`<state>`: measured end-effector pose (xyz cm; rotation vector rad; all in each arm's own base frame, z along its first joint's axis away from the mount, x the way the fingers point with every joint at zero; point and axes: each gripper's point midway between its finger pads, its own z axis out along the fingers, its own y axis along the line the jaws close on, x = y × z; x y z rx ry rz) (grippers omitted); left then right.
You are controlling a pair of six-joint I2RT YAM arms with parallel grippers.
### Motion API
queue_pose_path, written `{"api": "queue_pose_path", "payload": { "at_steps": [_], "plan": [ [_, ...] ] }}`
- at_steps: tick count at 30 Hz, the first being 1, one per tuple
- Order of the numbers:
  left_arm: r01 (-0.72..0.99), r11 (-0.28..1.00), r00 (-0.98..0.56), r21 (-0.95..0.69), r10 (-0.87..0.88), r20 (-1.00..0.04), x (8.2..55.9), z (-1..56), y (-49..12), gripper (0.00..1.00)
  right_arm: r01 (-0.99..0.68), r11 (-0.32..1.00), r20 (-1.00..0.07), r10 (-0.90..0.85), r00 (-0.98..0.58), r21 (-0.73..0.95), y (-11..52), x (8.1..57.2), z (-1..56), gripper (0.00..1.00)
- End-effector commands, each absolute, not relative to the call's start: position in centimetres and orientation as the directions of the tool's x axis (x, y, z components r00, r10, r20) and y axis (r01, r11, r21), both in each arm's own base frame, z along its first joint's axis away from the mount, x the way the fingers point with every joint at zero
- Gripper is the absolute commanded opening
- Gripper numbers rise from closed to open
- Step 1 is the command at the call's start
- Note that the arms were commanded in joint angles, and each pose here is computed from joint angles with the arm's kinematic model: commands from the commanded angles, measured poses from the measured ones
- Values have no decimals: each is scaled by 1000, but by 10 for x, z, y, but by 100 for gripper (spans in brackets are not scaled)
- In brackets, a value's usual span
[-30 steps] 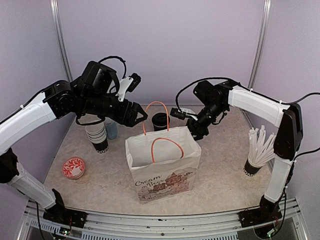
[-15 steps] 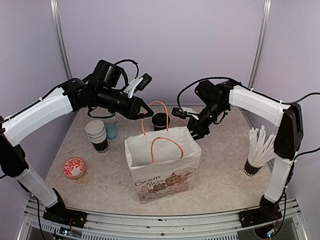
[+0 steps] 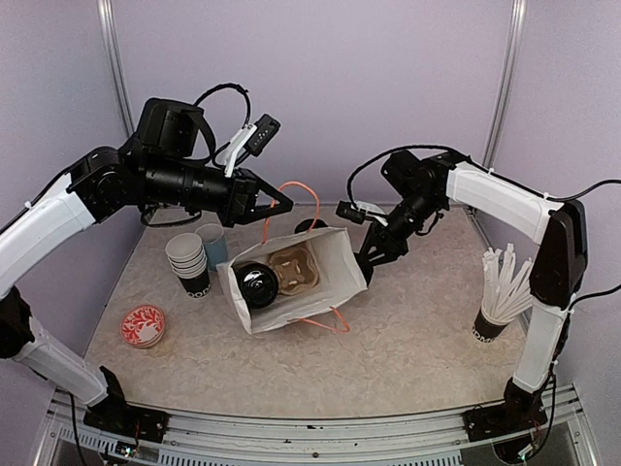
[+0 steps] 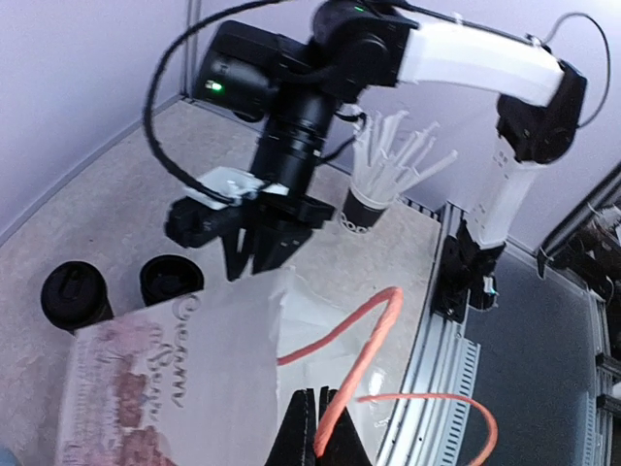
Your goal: Pack the takeout coffee
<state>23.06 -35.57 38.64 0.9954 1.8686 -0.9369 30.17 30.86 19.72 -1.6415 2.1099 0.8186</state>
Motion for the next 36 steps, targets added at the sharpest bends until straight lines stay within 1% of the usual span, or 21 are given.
{"api": "queue_pose_path", "payload": {
  "at_steps": [1, 7, 11, 14, 19, 23, 24, 26, 30, 32, 33, 34, 35, 36],
  "plan": [
    [905, 355, -366, -236, 361, -858, 197, 359, -362, 0, -953, 174, -582, -760, -291, 249, 310, 307, 193, 29],
    [915, 295, -390, -276, 464, -795, 154, 325, -369, 1, -952, 163, -589, -755, -288, 258, 312, 305, 196, 29],
    [916, 243, -400, -319, 497, -770, 129, 318, -372, 0, -952, 154, -594, -752, -286, 264, 312, 303, 197, 29],
    [919, 228, -394, -322, 498, -772, 118, 325, -372, 0, -958, 154, -606, -748, -272, 240, 312, 306, 202, 30],
    [922, 286, -374, -263, 472, -798, 123, 342, -357, 0, -972, 190, -619, -750, -234, 138, 314, 328, 212, 34],
    [893, 418, -370, -167, 473, -800, 145, 346, -335, 0, -971, 239, -636, -745, -202, 28, 318, 357, 220, 40],
    [881, 451, -373, -145, 469, -801, 153, 347, -329, 0, -968, 249, -638, -744, -196, 7, 319, 364, 222, 42],
    [851, 514, -380, -105, 465, -800, 170, 345, -316, 0, -965, 259, -644, -743, -181, -28, 324, 377, 222, 51],
    [782, 621, -401, -42, 451, -797, 208, 340, -295, 2, -962, 270, -658, -734, -170, -53, 338, 401, 215, 64],
    [758, 652, -401, -9, 456, -795, 225, 338, -289, 3, -956, 288, -666, -725, -174, -63, 345, 416, 211, 74],
    [748, 664, -402, 8, 462, -790, 234, 335, -286, 3, -952, 297, -670, -721, -177, -68, 348, 422, 209, 81],
    [737, 676, -402, 23, 466, -788, 242, 333, -283, 3, -951, 303, -672, -718, -183, -65, 352, 429, 205, 93],
    [721, 691, -405, 44, 472, -783, 251, 329, -279, 3, -950, 304, -684, -708, -178, -66, 358, 434, 208, 98],
    [694, 716, -417, 67, 477, -774, 262, 325, -274, 3, -952, 303, -690, -700, -185, -52, 363, 438, 205, 99]
  ]
}}
